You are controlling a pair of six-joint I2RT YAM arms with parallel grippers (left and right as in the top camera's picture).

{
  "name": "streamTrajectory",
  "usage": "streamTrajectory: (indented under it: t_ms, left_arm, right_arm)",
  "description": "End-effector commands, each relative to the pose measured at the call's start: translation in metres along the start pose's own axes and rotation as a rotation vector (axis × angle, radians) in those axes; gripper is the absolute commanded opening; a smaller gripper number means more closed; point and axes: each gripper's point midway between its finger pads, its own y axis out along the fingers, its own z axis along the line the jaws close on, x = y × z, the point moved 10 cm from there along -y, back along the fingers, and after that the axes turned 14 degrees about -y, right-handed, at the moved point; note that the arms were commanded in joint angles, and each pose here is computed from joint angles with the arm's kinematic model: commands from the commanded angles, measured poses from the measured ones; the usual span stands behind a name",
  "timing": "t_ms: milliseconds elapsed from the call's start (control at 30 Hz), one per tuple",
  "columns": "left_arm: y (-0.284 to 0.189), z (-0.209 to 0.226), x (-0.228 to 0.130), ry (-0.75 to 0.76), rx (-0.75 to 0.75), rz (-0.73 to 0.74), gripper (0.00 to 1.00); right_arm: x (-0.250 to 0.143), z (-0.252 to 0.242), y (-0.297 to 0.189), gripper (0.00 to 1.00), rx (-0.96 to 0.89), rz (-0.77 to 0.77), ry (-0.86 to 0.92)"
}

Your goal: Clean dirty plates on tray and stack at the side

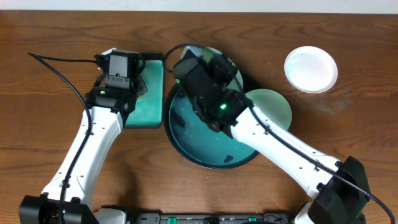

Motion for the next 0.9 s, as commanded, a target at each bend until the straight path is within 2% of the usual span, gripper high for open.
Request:
streamTrajectory:
  t_ms: [0, 167, 233, 333, 400, 600, 867]
  left_arm:
    - [0.003, 0.002, -0.003, 0.013, 0.008, 0.021, 0.07]
    - [0.003, 0.0, -0.005, 0.013, -0.022, 0.053, 0.07]
    - [0.003, -0.003, -0.008, 0.012, -0.065, 0.096, 0.07]
    - [0.001, -0.01, -0.015, 0.011, -0.157, 0.191, 0.07]
    - [0.0, -0.013, -0.019, 0.01, -0.204, 0.24, 0.07]
    - [-0.002, -0.016, -0.022, 0.018, -0.249, 0.284, 0.07]
    - [-0.007, -0.036, -0.035, 0.066, -0.327, 0.297, 0.07]
  right_arm:
    - [-0.004, -0.015, -0.011, 0.01, -0.07, 0.039, -0.011]
    - [-0.004, -0.015, -0.01, 0.01, -0.068, 0.035, 0.006]
    - [-0.004, -0.012, -0.007, 0.01, -0.027, 0.009, 0.068]
    - [-0.009, 0.001, 0.005, 0.01, 0.191, -0.081, 0.177]
    - [-0.015, 0.009, 0.017, 0.01, 0.379, -0.119, 0.316]
    - [-0.044, 0.018, 0.056, 0.01, 0.826, -0.156, 0.594]
    - [-0.069, 0.062, 0.111, 0.01, 1.059, -0.017, 0.676]
